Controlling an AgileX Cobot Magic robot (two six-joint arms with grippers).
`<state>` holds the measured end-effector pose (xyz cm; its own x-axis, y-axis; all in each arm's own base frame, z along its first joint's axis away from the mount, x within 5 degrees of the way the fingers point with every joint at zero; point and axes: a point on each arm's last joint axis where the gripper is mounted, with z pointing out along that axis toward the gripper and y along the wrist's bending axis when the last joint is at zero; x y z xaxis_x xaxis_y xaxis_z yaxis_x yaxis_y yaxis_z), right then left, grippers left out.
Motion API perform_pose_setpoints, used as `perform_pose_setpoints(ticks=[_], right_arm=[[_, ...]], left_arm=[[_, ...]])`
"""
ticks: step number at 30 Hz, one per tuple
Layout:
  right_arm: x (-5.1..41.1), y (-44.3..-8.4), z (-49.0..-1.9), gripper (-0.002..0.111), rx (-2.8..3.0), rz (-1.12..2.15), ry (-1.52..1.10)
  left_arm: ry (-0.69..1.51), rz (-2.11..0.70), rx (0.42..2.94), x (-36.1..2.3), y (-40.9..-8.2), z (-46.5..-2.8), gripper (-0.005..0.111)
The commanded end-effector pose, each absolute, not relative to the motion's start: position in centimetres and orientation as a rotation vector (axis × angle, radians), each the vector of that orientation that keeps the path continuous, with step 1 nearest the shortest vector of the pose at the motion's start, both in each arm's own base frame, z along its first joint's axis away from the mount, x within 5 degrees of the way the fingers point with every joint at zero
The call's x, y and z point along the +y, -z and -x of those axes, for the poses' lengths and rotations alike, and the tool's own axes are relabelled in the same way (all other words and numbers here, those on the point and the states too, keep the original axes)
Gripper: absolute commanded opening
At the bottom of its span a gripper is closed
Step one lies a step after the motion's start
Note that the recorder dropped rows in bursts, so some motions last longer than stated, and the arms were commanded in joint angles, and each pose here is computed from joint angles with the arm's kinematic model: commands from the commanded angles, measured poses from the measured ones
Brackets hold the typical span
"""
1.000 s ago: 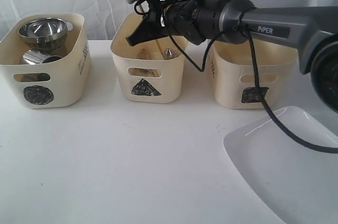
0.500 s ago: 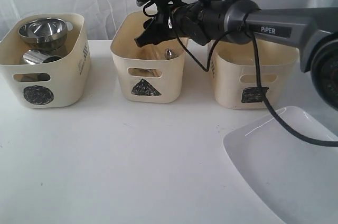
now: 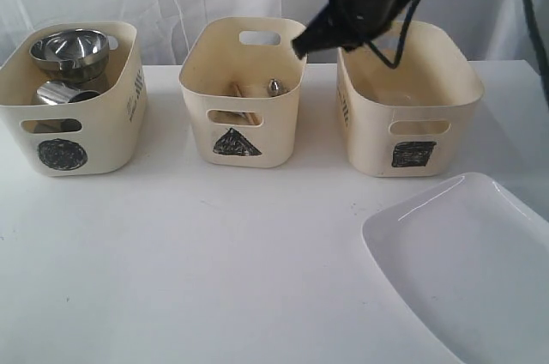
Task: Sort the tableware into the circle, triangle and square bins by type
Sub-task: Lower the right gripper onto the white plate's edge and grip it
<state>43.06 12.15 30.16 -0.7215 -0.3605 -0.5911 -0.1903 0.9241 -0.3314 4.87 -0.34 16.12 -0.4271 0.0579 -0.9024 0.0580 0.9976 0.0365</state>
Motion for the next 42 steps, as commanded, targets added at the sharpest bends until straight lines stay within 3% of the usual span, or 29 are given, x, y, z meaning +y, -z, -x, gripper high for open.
perform_pose_setpoints(ticks=[1, 10, 17, 20, 23, 25, 29, 32, 37, 42], right_arm=[[7.4, -28.8, -40.9, 0.007, 2.612, 0.295, 0.403], [-0.5, -28.7, -36.0, 0.007, 2.765, 0.149, 0.244], [-4.8, -22.7, -34.0, 0.013, 3.076, 0.234, -0.239], [-7.8, -20.1, -34.2, 0.028, 3.133, 0.102, -0.248], [-8.1, -19.1, -34.7, 0.06, 3.098, 0.017, -0.331], [-8.5, -18.7, -34.8, 0.071, 3.104, 0.018, -0.309], [-11.9, -18.8, -33.6, 0.072, 3.123, -0.415, -0.17], [-15.6, -20.7, -31.3, 0.072, 2.97, -0.752, -0.358], [-16.5, -21.1, -27.3, 0.072, 2.572, -0.642, -0.975], [-16.8, -18.5, -24.0, 0.072, 2.383, -0.727, -1.125]], left_arm=[[0.009, -0.085, 2.027, -0.4, -15.8, -4.8, 0.0], [0.009, -0.085, 2.027, -0.4, -15.8, -4.8, 0.0], [0.009, -0.085, 2.027, -0.4, -15.8, -4.8, 0.0], [0.009, -0.085, 2.027, -0.4, -15.8, -4.8, 0.0], [0.009, -0.085, 2.027, -0.4, -15.8, -4.8, 0.0], [0.009, -0.085, 2.027, -0.4, -15.8, -4.8, 0.0], [0.009, -0.085, 2.027, -0.4, -15.8, -4.8, 0.0], [0.009, -0.085, 2.027, -0.4, -15.8, -4.8, 0.0], [0.009, -0.085, 2.027, -0.4, -15.8, -4.8, 0.0], [0.009, -0.085, 2.027, -0.4, -15.8, -4.8, 0.0]])
